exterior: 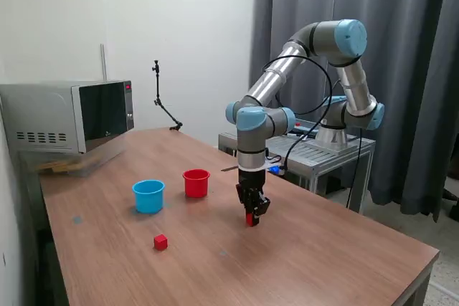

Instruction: Place red objects in the red bin, and blue objects in the blue bin.

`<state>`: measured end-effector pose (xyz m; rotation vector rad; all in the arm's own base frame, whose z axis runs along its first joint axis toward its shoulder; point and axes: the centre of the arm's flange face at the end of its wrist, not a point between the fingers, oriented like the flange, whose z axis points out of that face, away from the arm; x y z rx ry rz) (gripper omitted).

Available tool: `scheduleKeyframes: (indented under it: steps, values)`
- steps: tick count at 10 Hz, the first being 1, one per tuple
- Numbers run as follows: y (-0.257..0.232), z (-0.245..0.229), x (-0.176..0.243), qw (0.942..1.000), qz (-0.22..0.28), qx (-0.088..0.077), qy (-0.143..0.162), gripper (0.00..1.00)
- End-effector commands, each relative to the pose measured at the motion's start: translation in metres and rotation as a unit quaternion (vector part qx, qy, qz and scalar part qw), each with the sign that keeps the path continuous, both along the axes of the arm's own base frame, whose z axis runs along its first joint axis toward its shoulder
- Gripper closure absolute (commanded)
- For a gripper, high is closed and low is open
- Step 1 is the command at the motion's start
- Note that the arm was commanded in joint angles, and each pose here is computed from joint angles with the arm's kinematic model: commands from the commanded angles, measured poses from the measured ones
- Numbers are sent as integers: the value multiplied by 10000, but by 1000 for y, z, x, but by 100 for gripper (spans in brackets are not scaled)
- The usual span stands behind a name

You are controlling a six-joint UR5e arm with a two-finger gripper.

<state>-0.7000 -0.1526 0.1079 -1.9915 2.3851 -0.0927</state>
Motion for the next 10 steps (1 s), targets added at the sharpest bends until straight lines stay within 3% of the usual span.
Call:
scheduleKeyframes:
  steps: [1, 3, 8, 9, 10]
  values:
    - [1, 1, 0, 10000, -11, 16, 0, 100]
    - [6, 10, -2, 9999, -28, 121, 71, 100]
    - [52, 85, -29, 9970, -310, 123, 703, 100]
    - [57, 97, -32, 9965, -334, 127, 757, 100]
    - [63, 113, -30, 9974, -379, 133, 590, 100]
